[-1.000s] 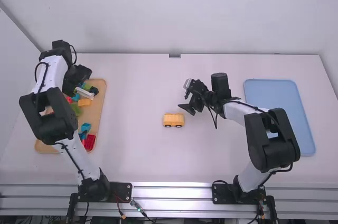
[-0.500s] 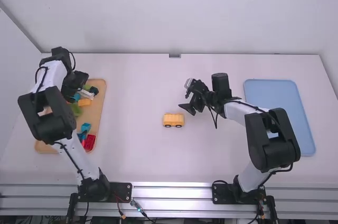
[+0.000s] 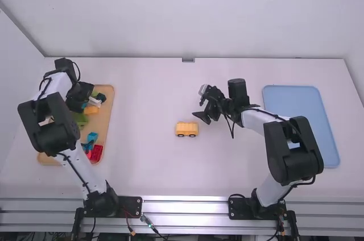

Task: Assemble lego blocks to make yellow taxi

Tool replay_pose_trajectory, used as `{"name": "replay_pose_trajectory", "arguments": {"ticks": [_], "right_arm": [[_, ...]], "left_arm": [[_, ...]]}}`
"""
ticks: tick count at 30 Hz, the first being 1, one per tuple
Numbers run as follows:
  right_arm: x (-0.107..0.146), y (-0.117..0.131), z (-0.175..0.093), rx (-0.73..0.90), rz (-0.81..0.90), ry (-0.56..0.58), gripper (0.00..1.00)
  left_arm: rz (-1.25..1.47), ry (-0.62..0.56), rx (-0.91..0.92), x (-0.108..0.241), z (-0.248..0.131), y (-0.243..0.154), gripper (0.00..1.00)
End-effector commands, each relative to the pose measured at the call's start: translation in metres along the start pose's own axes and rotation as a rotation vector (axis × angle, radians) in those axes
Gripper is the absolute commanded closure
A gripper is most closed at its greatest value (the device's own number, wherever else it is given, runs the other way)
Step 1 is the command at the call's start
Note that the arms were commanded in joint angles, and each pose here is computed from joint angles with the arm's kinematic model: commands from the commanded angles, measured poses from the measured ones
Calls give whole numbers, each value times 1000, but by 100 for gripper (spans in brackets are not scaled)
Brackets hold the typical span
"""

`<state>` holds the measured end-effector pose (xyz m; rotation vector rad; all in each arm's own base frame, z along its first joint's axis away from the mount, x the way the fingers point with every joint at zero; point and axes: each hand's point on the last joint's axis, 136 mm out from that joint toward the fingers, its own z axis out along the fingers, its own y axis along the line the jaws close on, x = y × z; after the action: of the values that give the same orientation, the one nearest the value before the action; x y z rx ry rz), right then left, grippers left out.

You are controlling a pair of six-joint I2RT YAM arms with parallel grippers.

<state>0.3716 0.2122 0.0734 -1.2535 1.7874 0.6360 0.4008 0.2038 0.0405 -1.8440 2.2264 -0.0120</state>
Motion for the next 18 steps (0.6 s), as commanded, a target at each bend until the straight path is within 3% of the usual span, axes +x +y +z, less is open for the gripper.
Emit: {"name": "replay_pose_trajectory", "arguments": {"ticks": [1, 12, 16, 18], "right_arm": [[-13, -6, -6, 15, -15, -22, 1], [-8, -11, -9, 34, -3, -7, 1], [-6, -12, -8, 45, 1, 7, 1], [-5, -12, -8, 44, 3, 8, 1]], "left_arm": [[-20, 26, -22, 9, 6, 5, 14], [-71, 26, -56, 18, 24, 22, 15], [-71, 19, -49, 20, 31, 24, 18], [-71, 22, -48, 22, 34, 25, 25]]}}
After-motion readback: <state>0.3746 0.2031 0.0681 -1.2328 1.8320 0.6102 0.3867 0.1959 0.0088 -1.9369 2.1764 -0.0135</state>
